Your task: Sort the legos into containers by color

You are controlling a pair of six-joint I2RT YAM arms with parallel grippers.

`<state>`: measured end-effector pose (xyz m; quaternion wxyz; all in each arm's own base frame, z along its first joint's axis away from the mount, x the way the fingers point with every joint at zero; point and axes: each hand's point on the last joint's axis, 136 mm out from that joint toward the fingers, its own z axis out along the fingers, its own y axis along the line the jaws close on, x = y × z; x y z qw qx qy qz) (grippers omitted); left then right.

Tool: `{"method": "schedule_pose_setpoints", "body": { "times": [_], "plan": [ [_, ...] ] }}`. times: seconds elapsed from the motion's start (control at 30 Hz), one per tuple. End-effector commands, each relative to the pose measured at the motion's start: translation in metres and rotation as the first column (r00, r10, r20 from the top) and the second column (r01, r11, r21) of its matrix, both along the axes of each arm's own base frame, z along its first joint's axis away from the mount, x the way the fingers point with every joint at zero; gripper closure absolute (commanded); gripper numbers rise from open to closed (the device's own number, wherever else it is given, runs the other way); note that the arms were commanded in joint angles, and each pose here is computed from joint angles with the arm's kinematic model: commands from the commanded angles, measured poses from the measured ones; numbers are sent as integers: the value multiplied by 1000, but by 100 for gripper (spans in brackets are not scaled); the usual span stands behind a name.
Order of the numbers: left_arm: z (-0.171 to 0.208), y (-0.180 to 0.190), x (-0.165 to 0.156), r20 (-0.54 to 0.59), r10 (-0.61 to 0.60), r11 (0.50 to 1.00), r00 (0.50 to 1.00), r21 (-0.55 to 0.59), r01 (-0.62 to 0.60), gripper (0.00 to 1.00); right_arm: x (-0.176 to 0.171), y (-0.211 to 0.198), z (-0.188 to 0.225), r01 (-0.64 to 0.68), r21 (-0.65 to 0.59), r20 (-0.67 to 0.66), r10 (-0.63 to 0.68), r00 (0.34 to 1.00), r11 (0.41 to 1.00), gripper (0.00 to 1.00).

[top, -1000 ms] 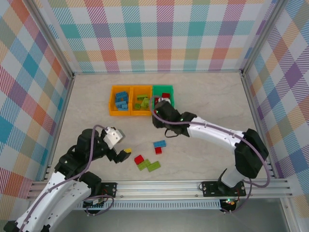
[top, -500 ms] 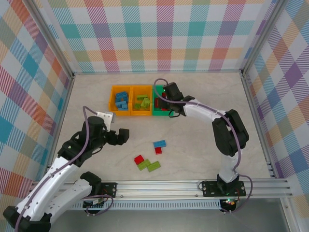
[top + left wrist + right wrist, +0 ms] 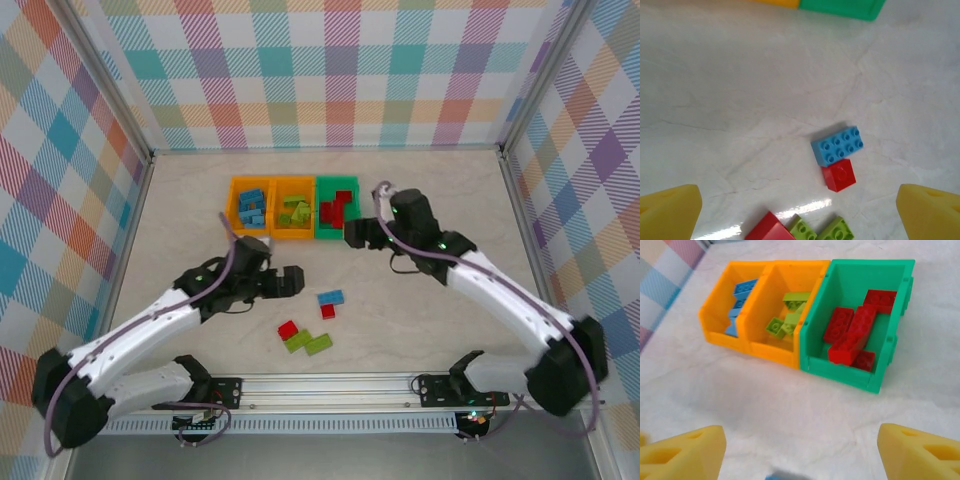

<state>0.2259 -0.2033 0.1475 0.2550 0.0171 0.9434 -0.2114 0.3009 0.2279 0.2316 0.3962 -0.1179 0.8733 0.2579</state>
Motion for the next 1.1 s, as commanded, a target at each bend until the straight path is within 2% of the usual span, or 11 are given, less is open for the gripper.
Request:
{"method": "schedule_pose_setpoints", "body": {
  "times": [0.0, 0.1, 0.17, 0.23, 0.37, 0.53, 0.73, 0.87, 1.07],
  "plan": [
    [-2, -39, 11, 15, -59, 997, 998, 41, 58, 0, -38, -21, -14, 2, 0, -71, -2, 997, 1000, 16],
    [-18, -84, 6, 9, -243, 957, 970, 169, 238, 0, -59, -41, -11, 48, 36, -58, -46, 997, 998, 10],
    [-33, -111, 1, -18, -371, 898, 929, 249, 363, 0, -68, -53, -10, 72, 45, -29, -71, 997, 996, 6],
    [-48, -125, 0, -59, -449, 842, 891, 306, 445, 1, -73, -63, -10, 97, 42, -11, -96, 995, 994, 4],
    [-75, -137, 0, -160, -533, 748, 831, 370, 551, 3, -81, -72, -7, 111, 41, 2, -111, 994, 993, 3],
    [-101, -125, 6, -236, -538, 663, 810, 475, 579, 7, -85, -73, -10, 103, 31, -17, -103, 995, 994, 0],
    [-119, -110, 22, -226, -498, 630, 837, 568, 529, 16, -87, -68, -15, 90, 49, -39, -88, 995, 995, 0],
    [-124, -106, 24, -233, -485, 633, 843, 572, 522, 37, -86, -68, -14, 90, 49, -41, -88, 995, 995, 0],
    [-117, -103, 35, -174, -470, 672, 866, 566, 478, 64, -91, -65, -18, 75, 58, -69, -71, 995, 996, 0]
  ]
}}
